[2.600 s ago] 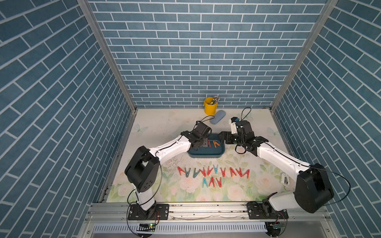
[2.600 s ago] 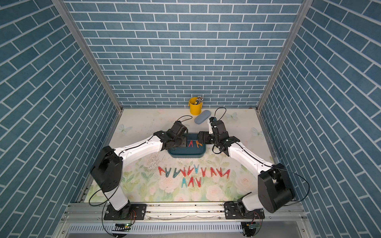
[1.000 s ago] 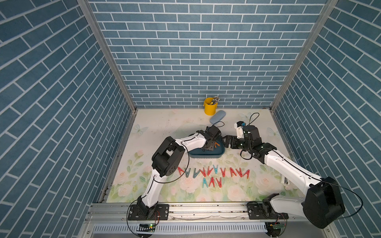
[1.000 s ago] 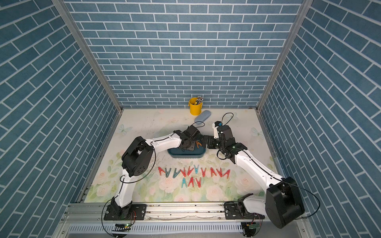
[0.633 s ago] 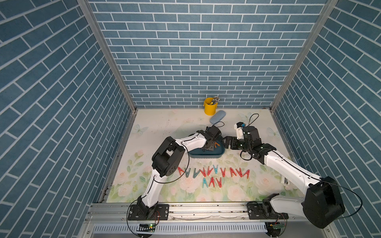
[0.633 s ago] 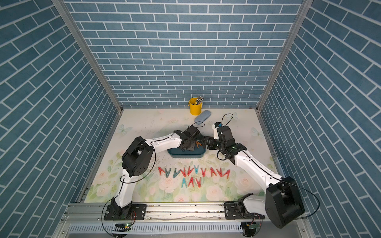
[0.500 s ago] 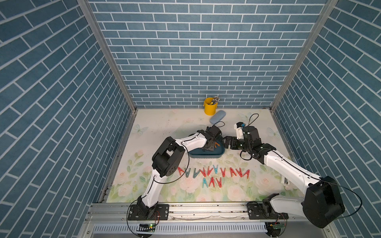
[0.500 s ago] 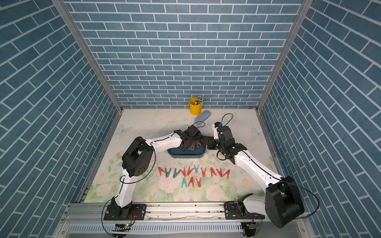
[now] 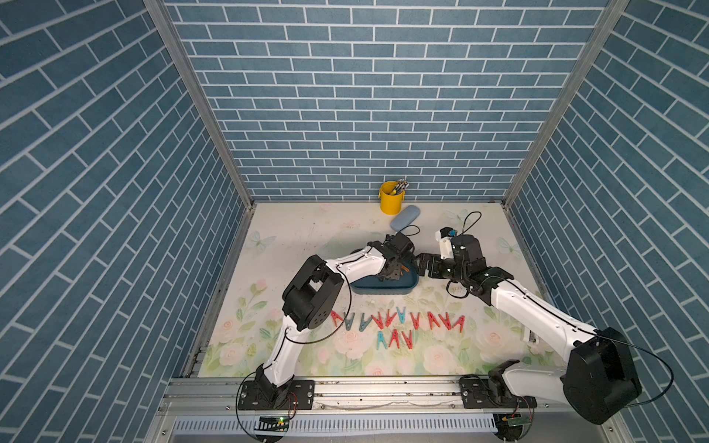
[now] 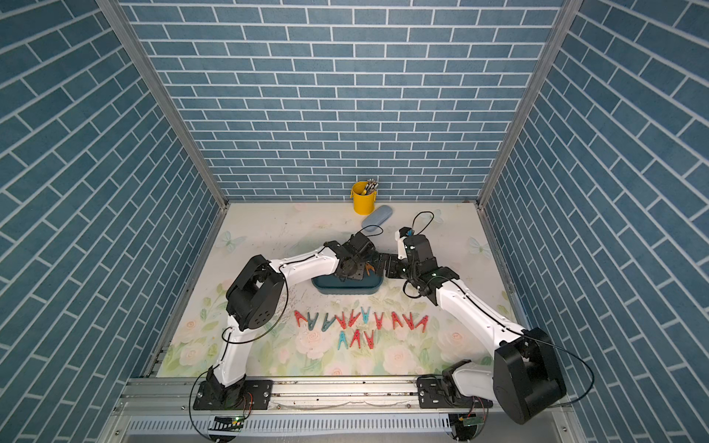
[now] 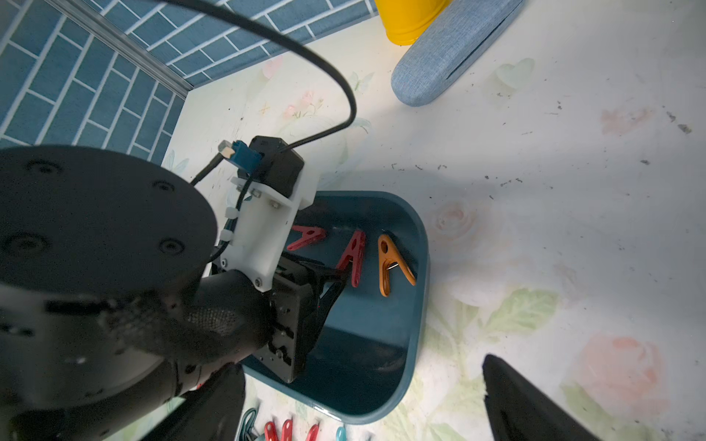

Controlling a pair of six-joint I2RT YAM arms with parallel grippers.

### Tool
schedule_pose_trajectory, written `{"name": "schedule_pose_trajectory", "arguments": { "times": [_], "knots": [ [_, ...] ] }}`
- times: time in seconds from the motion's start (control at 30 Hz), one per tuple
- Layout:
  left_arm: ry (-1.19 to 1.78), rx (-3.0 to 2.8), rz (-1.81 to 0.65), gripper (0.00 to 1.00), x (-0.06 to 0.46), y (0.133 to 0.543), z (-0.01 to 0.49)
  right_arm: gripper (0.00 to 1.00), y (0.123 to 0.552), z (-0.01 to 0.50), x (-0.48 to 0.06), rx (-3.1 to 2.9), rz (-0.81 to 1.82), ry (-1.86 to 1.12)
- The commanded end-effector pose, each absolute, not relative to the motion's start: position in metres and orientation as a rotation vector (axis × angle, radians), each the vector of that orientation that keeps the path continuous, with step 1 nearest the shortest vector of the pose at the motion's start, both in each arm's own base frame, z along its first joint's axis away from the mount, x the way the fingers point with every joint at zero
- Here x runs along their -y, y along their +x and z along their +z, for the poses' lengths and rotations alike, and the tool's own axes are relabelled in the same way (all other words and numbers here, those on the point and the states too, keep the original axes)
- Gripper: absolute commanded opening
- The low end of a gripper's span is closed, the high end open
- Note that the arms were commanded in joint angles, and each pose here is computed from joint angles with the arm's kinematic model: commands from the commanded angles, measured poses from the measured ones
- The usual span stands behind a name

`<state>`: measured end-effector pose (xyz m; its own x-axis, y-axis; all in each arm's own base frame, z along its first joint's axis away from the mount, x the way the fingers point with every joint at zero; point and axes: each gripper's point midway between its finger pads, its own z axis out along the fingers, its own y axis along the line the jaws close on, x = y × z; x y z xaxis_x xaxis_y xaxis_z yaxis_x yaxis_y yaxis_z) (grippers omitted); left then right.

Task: Take the clothespins out of the storage box
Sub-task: Pick up the clothespin from the storage box.

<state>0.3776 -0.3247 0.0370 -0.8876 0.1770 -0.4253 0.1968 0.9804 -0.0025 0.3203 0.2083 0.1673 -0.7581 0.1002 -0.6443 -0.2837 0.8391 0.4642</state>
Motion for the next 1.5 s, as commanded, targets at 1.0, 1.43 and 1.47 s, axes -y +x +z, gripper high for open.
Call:
{"name": "schedule_pose_trajectory", "arguments": {
  "times": [1.0,1.43,1.47],
  "knots": [
    [0.138,-2.604,-0.131,0.0,0.296,0.359,0.105,0.99,0.323,0.18,-0.225,-2.265,0.854,-0.144],
    [0.037,-2.624,-0.148,0.0,0.234,0.277,0.112,0.99,0.327,0.178,-0.265,-2.256,0.936,-0.23],
    [0.034,-2.626,-0.153,0.0,0.232,0.268,0.111,0.99,0.327,0.177,-0.268,-2.259,0.938,-0.236]
  ]
}}
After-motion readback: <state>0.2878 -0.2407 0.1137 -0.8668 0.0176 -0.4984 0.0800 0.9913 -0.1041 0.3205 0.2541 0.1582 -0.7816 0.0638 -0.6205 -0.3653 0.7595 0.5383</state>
